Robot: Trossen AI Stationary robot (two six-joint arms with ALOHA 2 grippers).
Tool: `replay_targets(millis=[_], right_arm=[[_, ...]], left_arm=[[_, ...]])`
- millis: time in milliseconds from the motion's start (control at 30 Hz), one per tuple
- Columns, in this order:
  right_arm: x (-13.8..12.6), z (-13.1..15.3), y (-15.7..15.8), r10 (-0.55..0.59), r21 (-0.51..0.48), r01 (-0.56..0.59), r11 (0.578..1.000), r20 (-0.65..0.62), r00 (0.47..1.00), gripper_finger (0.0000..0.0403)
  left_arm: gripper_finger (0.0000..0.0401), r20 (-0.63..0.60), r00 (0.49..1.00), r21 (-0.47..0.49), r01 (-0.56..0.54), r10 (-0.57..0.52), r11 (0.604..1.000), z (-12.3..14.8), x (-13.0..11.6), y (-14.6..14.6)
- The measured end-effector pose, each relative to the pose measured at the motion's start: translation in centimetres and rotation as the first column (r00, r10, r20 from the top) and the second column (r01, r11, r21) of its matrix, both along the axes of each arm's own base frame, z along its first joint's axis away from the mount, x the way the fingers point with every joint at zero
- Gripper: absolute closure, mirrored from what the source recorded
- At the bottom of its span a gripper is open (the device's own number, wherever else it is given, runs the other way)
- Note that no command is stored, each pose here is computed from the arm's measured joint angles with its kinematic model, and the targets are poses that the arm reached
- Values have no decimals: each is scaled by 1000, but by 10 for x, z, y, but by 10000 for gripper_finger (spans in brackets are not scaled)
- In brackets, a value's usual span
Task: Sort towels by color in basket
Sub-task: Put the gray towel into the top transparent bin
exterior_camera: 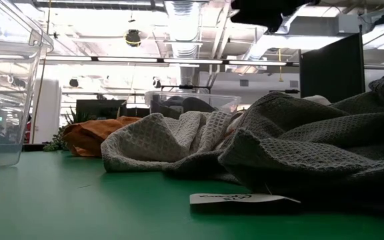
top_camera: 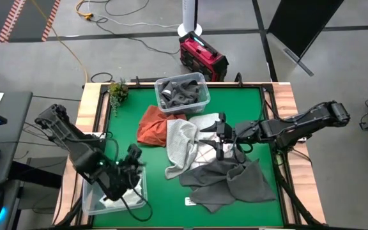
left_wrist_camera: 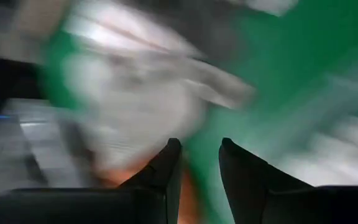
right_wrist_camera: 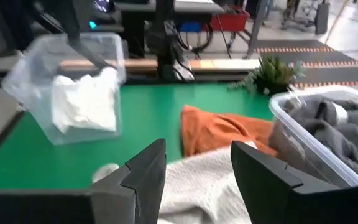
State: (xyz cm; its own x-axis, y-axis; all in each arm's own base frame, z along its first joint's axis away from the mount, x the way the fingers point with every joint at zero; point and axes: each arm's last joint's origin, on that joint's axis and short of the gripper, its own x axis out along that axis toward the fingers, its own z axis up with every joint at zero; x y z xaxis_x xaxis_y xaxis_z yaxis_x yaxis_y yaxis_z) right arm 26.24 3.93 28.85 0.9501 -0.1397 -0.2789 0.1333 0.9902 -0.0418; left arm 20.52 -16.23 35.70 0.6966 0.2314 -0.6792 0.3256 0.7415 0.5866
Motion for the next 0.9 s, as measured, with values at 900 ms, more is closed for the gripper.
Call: replay_targets(millis=[900], right_arm=[[-1, -8, -17, -108, 120, 116, 986, -74, 991, 188]], left_arm=[[311, 211, 977, -235, 34, 17, 971, -45, 168, 87]])
